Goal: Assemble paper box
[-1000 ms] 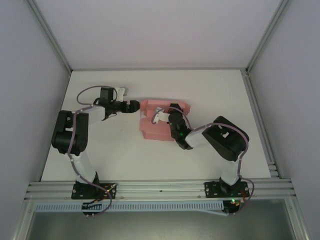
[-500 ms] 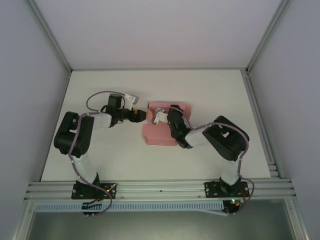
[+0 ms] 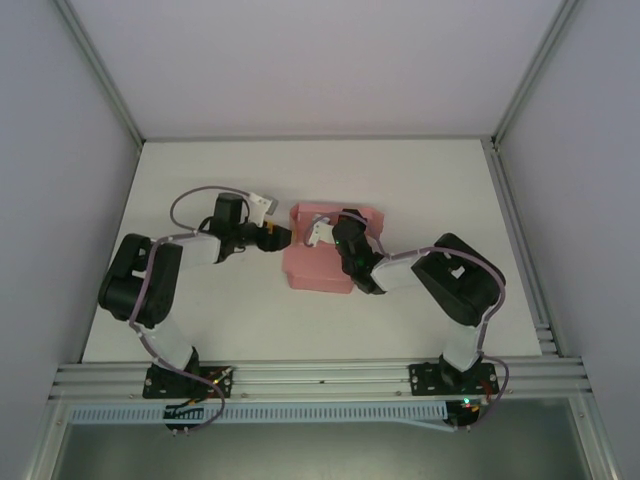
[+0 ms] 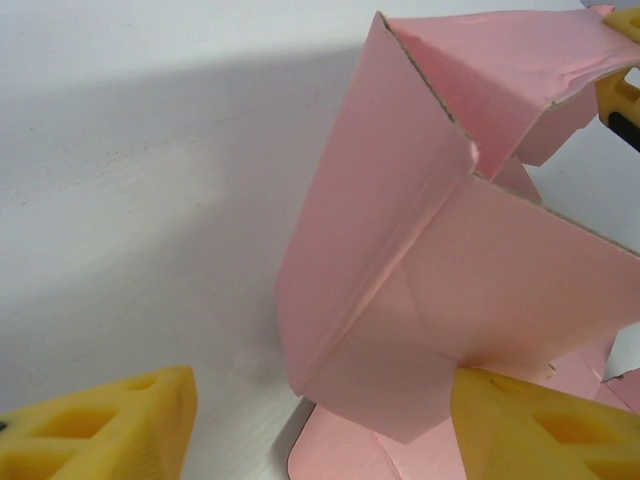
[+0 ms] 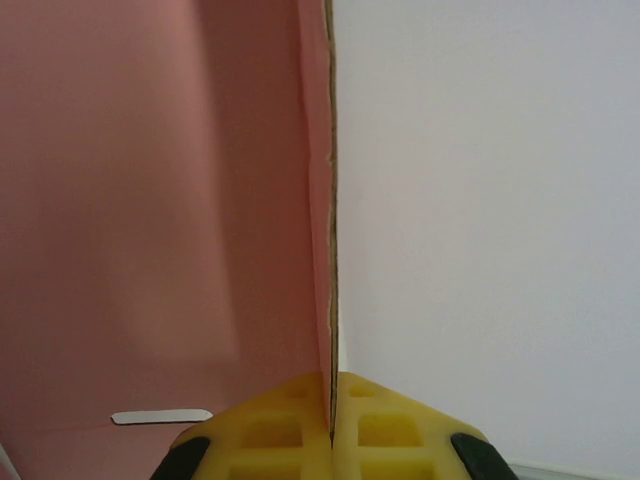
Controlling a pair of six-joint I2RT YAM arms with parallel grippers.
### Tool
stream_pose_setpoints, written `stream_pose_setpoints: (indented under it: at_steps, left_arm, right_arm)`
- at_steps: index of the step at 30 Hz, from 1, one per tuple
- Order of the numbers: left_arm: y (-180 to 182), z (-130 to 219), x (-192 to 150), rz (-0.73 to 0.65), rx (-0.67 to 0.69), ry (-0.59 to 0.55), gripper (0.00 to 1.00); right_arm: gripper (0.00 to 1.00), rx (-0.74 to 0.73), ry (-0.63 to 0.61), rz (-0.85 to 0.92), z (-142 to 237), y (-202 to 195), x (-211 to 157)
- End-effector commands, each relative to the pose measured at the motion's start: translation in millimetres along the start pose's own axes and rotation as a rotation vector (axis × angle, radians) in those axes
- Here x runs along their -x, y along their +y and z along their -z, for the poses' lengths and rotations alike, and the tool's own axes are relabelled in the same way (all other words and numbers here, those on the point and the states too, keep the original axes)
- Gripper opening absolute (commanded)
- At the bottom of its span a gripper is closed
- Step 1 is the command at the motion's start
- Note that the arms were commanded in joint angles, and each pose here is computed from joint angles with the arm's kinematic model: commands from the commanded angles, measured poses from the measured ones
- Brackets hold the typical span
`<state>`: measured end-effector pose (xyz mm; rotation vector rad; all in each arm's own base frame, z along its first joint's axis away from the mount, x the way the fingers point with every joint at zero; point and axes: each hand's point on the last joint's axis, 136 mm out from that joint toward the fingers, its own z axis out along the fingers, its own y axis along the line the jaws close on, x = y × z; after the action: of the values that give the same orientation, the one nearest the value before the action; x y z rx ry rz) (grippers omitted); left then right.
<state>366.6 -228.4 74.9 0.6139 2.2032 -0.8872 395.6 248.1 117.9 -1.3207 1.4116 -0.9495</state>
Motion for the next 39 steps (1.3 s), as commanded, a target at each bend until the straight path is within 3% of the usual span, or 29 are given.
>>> stream_pose_setpoints:
  at_steps: [1,8,15,21,25,29,32,34,37,39]
  left_arm:
    - [-2,-7,14,-0.041,-0.021,-0.008,0.66]
    - [-3,-17,24,-0.039,-0.023,-0.018,0.67]
    - [14,-28,15,0.016,0.118,-0.016,0.65]
    - [27,-37,17,0.018,0.253,-0.039,0.51]
    - [24,-41,24,0.03,0.241,-0.08,0.48]
    - [33,-42,31,0.052,0.306,-0.11,0.38]
    - [53,-39,29,0.079,0.458,-0.107,0.31]
    - [64,-34,28,0.095,0.552,-0.106,0.23]
    - [78,-23,21,0.131,0.683,-0.102,0.02]
    - [78,-21,18,0.12,0.701,-0.104,0.0]
  right_arm:
    - [0.0,-0.009,-0.015,-0.043,4,-12,8]
    - [0.0,0.007,-0.017,-0.046,7,-7,11]
    - [0.0,0.009,-0.014,-0.061,10,-6,15]
    - [0.0,0.047,-0.021,-0.08,15,2,19]
    - [0.0,0.09,-0.02,-0.098,17,9,17]
    - [0.0,0.098,-0.003,-0.098,18,11,15]
    - [0.0,0.115,0.007,-0.137,21,11,13]
    - [0.0,0.152,0.007,-0.171,24,14,13]
    - [0.0,0.187,0.018,-0.2,28,18,9]
    - [0.0,0.205,0.029,-0.207,30,21,6]
